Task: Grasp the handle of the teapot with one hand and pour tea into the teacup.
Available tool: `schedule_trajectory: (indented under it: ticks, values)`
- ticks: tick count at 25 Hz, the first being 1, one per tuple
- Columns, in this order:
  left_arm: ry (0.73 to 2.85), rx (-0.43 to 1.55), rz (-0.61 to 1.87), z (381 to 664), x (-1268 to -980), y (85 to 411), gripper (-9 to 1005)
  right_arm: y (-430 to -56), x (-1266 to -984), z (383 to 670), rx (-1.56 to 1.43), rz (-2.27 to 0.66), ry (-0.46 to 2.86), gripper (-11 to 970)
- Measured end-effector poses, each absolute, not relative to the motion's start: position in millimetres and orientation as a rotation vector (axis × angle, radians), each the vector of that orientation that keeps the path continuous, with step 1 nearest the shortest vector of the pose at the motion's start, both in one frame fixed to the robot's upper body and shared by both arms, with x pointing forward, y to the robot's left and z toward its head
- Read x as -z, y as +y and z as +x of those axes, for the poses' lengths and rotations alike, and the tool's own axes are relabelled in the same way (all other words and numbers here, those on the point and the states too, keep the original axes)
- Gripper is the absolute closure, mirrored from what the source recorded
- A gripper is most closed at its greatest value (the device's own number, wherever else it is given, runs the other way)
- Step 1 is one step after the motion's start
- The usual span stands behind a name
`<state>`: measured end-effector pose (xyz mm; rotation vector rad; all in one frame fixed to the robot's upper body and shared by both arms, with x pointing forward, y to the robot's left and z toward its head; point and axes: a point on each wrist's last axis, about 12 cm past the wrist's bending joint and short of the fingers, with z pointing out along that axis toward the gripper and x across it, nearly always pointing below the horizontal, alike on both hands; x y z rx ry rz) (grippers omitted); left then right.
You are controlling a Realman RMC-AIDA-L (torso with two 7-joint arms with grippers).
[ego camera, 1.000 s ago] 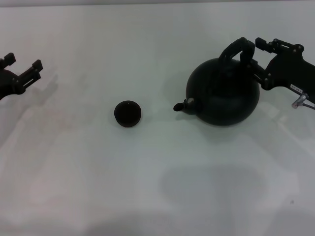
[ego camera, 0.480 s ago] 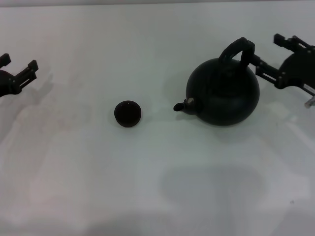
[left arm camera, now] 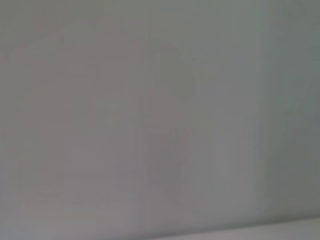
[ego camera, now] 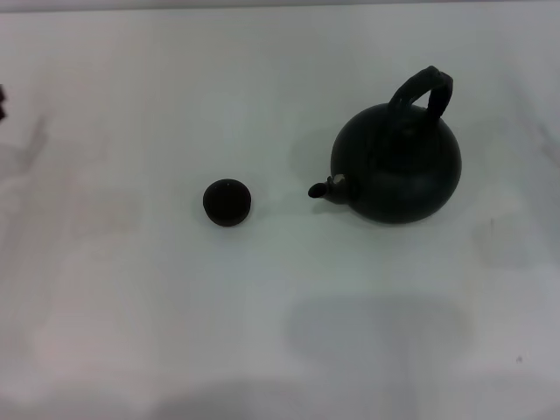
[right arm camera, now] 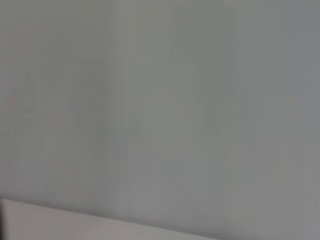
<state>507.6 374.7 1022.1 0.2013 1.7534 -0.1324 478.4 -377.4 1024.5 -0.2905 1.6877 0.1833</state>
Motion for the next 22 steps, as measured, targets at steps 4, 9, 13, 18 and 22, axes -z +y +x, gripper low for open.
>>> schedule_trajectory:
  ticks: [4,9,13,18,22]
  values:
    - [1.725,0.041,0.139,505,-1021,383,202,-386,-1017,473,-0.071,-0.284,1.693,199]
    - [1.725,0.038,0.134,505,-1021,384,201,-385,-1014,474,0.018,-0.336,1.679,201]
    - [1.737,0.057,0.177,506,-1019,379,201,-387,-1015,481,0.068,-0.312,1.664,205]
    - [1.686,0.091,0.200,504,-1024,374,201,-389,-1020,489,0.076,-0.256,1.631,205]
    - [1.628,0.120,0.198,503,-1029,371,201,-390,-1025,491,0.075,-0.253,1.603,205]
